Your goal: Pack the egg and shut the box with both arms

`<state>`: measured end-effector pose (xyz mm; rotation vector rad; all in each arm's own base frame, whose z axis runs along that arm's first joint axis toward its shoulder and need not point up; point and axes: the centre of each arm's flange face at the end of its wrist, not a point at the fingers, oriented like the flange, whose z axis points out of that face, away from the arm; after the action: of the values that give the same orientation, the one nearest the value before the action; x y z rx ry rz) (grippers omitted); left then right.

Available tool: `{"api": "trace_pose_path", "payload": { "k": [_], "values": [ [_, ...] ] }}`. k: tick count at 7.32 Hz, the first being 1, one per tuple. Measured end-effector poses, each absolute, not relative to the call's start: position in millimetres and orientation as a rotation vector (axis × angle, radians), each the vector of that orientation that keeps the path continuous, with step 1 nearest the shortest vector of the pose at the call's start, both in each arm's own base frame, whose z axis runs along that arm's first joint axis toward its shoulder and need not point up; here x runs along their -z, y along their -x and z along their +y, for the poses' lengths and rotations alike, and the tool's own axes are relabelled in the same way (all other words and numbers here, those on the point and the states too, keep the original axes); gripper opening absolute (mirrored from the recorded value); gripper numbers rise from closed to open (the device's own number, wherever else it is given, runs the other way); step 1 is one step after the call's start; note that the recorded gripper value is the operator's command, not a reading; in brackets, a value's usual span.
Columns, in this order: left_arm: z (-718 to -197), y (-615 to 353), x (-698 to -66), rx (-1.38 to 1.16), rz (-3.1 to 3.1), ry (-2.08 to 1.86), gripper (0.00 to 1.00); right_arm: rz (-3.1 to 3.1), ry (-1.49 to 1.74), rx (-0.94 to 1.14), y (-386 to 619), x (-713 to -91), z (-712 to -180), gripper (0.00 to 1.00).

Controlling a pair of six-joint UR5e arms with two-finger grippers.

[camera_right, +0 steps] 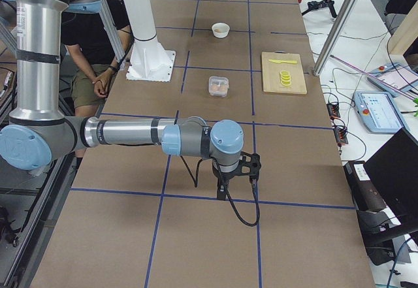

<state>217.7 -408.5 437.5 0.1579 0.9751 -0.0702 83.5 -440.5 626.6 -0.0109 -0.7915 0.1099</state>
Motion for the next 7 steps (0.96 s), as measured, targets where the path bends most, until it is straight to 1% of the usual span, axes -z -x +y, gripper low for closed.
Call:
{"api": "trace_pose_path", "payload": {
  "k": [3, 7],
  "values": [
    [-385, -282, -424, 0.136, 0.982, -0.093, 0.94, -0.793, 0.011, -0.110, -83, -626, -443, 1.00],
    [-404, -367, -386, 0.149, 0.820, -0.122, 0.88, -0.824, 0.019, -0.113, -81, -628, -441, 1.00]
  ]
}}
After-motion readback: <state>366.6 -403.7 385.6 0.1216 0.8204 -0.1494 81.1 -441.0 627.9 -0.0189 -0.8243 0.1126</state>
